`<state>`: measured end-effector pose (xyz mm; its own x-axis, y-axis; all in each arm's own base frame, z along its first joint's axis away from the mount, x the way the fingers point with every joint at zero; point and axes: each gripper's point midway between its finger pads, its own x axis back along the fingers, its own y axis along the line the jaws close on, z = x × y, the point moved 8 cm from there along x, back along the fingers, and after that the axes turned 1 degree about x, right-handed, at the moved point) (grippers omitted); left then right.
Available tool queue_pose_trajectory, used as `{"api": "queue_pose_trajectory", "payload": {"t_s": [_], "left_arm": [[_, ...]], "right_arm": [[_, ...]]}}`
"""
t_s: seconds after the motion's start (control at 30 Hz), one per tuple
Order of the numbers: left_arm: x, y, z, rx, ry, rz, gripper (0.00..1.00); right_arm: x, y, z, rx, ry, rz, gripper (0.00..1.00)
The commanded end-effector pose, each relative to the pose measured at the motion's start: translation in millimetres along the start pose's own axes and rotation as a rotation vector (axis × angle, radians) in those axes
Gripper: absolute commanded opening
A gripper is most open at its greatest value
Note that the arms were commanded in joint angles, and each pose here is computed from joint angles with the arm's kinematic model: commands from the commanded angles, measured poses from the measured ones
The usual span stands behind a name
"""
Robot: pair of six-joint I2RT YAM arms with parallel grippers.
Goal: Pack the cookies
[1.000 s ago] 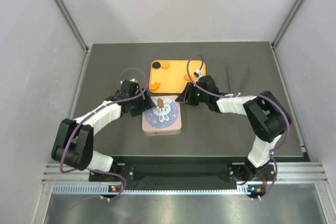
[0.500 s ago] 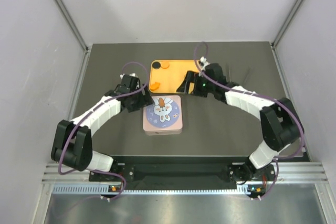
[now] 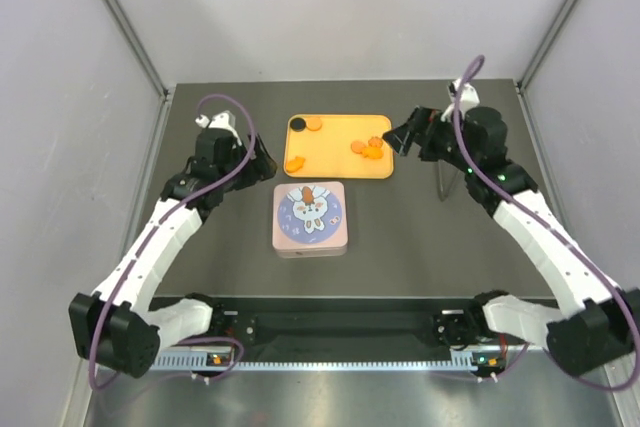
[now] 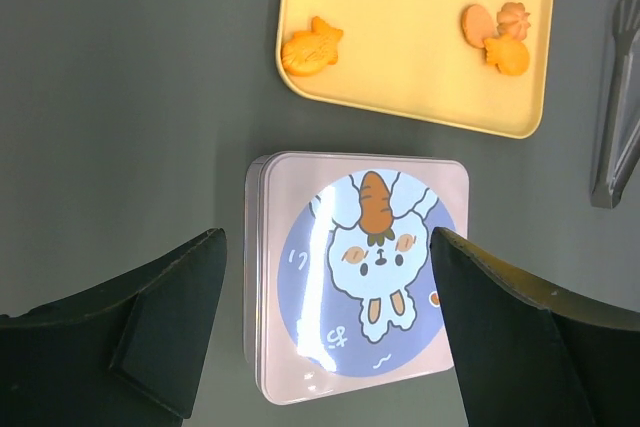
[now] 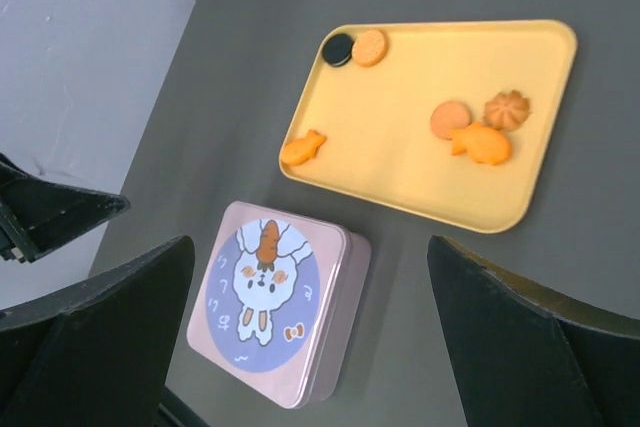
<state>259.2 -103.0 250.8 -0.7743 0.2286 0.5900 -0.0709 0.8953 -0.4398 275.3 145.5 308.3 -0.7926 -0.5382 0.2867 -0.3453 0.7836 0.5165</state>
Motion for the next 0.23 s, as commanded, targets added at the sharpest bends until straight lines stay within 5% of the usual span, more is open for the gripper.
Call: {"api": "queue_pose_trajectory", "payload": {"t_s": [0.0, 0.2], "left_arm": [[11.8, 1.2, -0.4, -0.027, -0.016, 0.016, 0.88], [18.7, -0.2, 1.9, -0.047, -0.011, 0.056, 0.88]], "right_arm": [[23.5, -10.4, 0.2, 0.050, -0.050, 0.086, 1.00], [27.9, -17.7, 4.6, 0.073, -0.059, 0.131, 1.00]]}}
